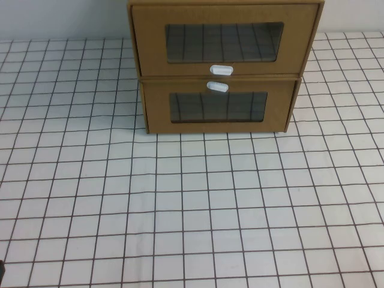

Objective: Open the shoe box
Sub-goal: 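Pull the top drawer of the cardboard box fully open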

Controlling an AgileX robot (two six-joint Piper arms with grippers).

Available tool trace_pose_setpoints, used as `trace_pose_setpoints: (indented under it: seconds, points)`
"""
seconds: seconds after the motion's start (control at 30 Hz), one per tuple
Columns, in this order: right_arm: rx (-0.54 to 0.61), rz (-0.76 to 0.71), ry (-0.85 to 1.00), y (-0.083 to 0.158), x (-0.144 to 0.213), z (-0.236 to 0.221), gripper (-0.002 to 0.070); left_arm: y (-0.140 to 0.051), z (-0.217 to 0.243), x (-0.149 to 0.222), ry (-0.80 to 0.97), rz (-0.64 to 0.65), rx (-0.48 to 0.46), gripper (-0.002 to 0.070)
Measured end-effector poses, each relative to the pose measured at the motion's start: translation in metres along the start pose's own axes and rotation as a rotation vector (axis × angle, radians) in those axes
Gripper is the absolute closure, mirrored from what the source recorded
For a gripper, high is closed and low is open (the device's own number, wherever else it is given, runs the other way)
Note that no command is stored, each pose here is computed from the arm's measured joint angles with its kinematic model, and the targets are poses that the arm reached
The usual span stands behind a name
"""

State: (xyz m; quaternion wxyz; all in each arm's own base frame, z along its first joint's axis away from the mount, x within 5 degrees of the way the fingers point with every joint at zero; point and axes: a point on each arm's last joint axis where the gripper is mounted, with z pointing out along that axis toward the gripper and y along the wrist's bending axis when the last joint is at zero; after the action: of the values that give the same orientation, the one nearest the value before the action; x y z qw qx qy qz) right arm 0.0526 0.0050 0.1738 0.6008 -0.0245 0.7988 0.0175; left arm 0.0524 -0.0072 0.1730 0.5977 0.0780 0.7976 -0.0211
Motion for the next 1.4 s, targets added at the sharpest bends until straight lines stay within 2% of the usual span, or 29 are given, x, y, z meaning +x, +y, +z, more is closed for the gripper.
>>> trace_pose_setpoints:
  seconds: [1.13, 1.23, 1.4]
  points:
    - [0.0, 0.0, 0.0, 0.0, 0.0, 0.0, 0.0689, 0.0, 0.0, -0.001, -0.009, -0.006, 0.002, 0.0679]
    - [0.0, 0.0, 0.0, 0.0, 0.0, 0.0, 0.0689, -0.003, 0.0, -0.004, -0.043, -0.121, 0.03, 0.0679]
    - [0.0, 0.0, 0.0, 0.0, 0.0, 0.0, 0.0689, -0.004, -0.002, -0.019, -0.195, -0.507, 0.102, 0.0679]
